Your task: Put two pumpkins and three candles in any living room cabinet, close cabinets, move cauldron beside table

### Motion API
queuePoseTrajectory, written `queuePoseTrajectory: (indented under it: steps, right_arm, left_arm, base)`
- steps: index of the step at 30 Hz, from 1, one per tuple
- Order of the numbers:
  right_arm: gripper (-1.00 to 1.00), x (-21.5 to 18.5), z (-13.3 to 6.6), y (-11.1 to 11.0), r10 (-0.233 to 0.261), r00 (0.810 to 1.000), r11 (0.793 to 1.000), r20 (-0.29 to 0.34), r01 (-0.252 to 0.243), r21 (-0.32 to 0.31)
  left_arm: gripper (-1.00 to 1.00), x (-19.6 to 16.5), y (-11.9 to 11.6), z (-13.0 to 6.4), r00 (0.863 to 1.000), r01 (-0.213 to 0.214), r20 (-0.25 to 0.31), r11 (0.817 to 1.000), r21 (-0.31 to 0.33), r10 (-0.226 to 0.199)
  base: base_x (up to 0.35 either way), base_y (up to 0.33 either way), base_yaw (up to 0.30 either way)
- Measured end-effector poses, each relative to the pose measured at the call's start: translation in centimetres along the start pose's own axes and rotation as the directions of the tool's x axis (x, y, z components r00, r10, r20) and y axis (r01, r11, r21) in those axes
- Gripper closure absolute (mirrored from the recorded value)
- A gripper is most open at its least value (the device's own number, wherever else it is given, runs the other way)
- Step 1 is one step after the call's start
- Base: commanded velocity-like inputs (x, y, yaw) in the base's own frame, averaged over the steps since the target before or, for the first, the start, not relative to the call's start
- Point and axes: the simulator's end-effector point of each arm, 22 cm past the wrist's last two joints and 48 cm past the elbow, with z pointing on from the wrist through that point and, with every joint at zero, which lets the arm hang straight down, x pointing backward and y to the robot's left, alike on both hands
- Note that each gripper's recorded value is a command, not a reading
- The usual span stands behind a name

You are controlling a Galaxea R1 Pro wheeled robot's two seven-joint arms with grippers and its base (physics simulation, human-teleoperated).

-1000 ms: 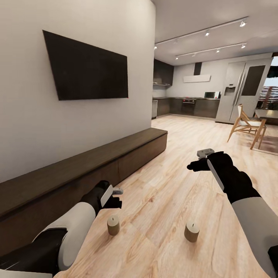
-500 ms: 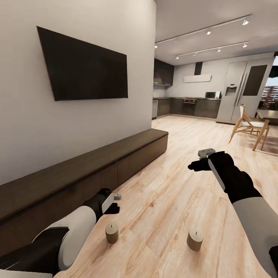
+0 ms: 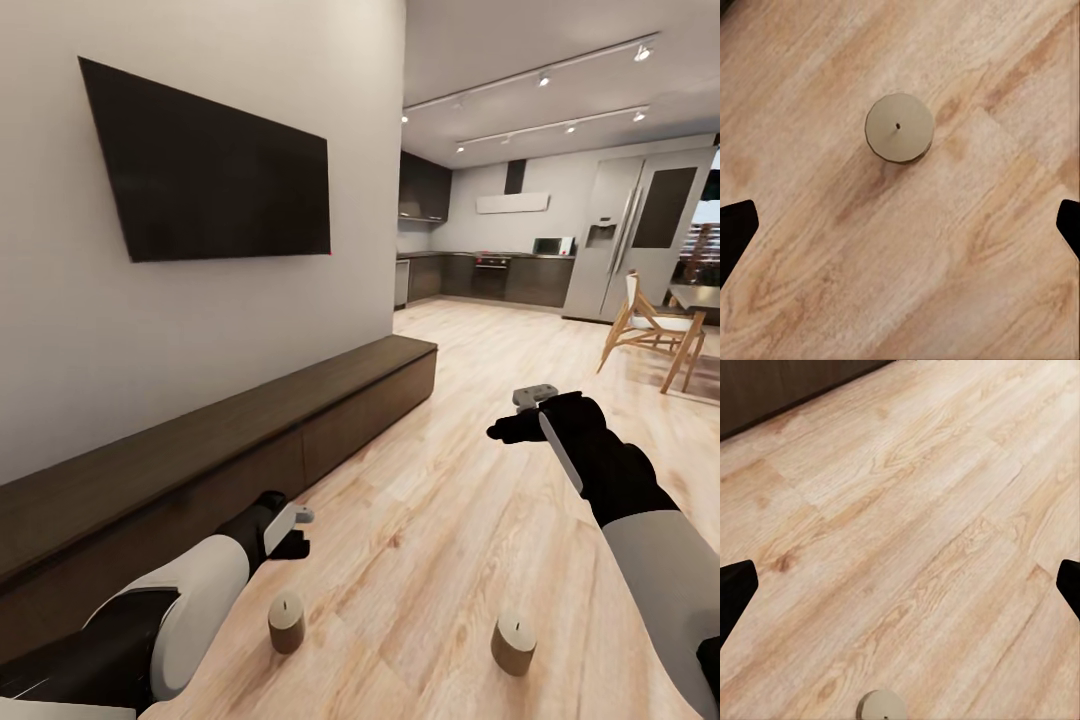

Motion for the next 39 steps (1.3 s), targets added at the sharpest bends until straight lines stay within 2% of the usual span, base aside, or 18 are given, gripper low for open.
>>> queuePoseTrajectory:
  steps: [8,14,17,25,39]
  right_arm:
    - [-1.00,-0.1,0.0,-0.1,0.000,1.000,1.000,0.002,0.000,0.001]
    - [-1.00,-1.3,-0.9,0.1,-0.009,0.999,1.000,0.037,0.009,0.003]
    - [-1.00,-1.4,-0.9,0.0,-0.009,0.999,1.000,0.039,0.009,0.004]
    - [-1.00,-0.1,1.0,0.4,-0.012,1.000,1.000,0.009,0.012,-0.002]
    - [-1.00,2.3,4.1,1.1,-0.016,0.999,1.000,-0.044,0.016,-0.013]
  left_arm:
    - [-1.00,0.5,-1.5,0.0,0.998,0.057,-0.023,0.996,0.064,-0.056]
    - [-1.00,0.6,-1.6,0.0,0.998,0.063,-0.029,0.996,0.068,-0.061]
    - [-1.00,1.9,-1.6,0.5,0.997,0.055,-0.057,0.997,0.061,-0.051]
    - [-1.00,3.8,-1.4,2.5,0.993,0.041,-0.108,0.998,0.038,-0.037]
    - [-1.00,5.6,-1.0,5.3,0.987,0.033,-0.158,0.999,0.009,-0.031]
  base:
    - [0.022,0.000,0.000]
    - [0.001,0.000,0.000]
    - [0.000,0.000,0.000]
    - [0.000,0.000,0.000]
    - [0.000,0.000,0.000]
